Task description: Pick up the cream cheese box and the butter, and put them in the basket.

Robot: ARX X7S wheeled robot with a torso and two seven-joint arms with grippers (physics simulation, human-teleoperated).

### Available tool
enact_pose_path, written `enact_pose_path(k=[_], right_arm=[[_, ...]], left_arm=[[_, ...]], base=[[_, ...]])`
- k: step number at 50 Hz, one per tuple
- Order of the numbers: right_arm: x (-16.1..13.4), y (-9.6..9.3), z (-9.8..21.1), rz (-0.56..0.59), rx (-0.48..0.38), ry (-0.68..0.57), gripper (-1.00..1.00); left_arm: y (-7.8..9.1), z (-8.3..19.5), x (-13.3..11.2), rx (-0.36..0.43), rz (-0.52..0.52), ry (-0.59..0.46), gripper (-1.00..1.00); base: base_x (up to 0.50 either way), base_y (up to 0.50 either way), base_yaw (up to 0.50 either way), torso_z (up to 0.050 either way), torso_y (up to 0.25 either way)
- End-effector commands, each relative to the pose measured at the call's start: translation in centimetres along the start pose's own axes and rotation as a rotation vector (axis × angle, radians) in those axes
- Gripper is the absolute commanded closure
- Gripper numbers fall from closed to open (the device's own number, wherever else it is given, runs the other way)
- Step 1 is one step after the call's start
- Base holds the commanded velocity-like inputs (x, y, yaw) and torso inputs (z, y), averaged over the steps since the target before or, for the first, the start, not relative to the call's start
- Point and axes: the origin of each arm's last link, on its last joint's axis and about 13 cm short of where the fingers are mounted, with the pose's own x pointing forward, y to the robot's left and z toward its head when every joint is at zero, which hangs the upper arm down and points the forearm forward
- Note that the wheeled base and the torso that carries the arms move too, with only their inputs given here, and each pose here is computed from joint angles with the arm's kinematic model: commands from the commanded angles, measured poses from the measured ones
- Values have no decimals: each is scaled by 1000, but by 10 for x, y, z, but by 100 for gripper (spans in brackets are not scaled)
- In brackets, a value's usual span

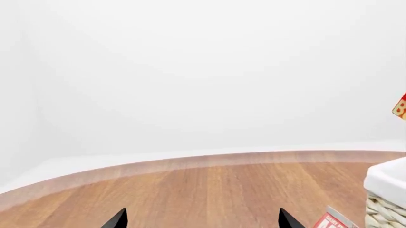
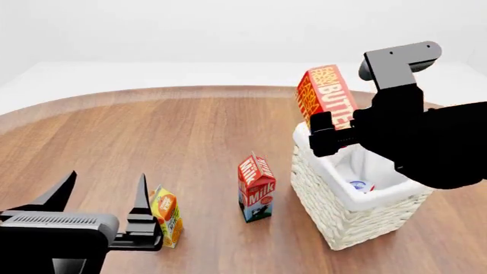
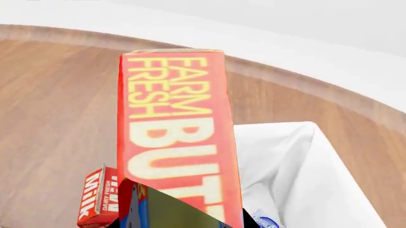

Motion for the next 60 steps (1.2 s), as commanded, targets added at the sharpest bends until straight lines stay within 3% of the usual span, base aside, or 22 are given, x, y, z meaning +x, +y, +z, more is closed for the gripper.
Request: enact_pose_path(k=[1, 4, 6, 14, 17, 25, 27, 33, 35, 41, 43, 47, 48, 53, 55, 60], right_arm=[[9, -17, 9, -113, 43, -18, 100], [13, -20, 8, -135, 54, -7, 100], [15, -22, 8, -151, 60, 1, 100], [26, -28, 3, -198, 71, 32, 100], [29, -30, 2, -210, 81, 48, 100], [40, -36, 2, -254, 109, 81, 100], [44, -37, 0, -264, 113, 93, 100], [54, -42, -5, -287, 132, 128, 100], [56, -43, -5, -289, 135, 134, 100], [63, -45, -10, -306, 144, 161, 100], [65, -46, -13, -310, 147, 174, 100], [69, -47, -17, -316, 146, 192, 100], [70, -47, -18, -319, 149, 196, 100], [72, -48, -20, -325, 149, 208, 100], [74, -48, -21, -328, 149, 214, 100], [76, -48, -23, -333, 147, 225, 100]], left_arm=[[0, -2, 0, 0, -1, 0, -100], [0, -4, 1, 0, -1, 0, -100], [0, 9, 2, 0, -2, 0, -100], [0, -1, 1, -1, -2, -1, -100], [0, 13, 0, -1, 0, 0, -100], [0, -1, 0, 0, 0, -1, -100], [0, 11, 1, 0, 0, 0, -100], [0, -4, 1, 0, -1, 1, -100], [0, 9, 2, 1, -1, 0, -100], [0, -7, 2, 1, -1, 1, -100], [0, 7, 1, 1, 0, 0, -100], [0, -3, 0, 2, -1, 1, -100], [0, 7, 1, 2, -1, 1, -100], [0, -4, 0, 2, -1, 1, -100], [0, 6, 1, 1, -1, 1, -100], [0, 1, 1, 1, -3, 1, -100]], base=[[0, 0, 0, 0, 0], [0, 0, 0, 0, 0], [0, 0, 0, 0, 5], [0, 0, 0, 0, 1], [0, 0, 0, 0, 0], [0, 0, 0, 1, 1], [0, 0, 0, 0, 5], [0, 0, 0, 0, 0], [0, 0, 0, 0, 5], [0, 0, 0, 0, 0], [0, 0, 0, 5, 5], [0, 0, 0, 0, 0], [0, 0, 0, 0, 0], [0, 0, 0, 0, 2], [0, 0, 0, 0, 0], [0, 0, 0, 0, 2]])
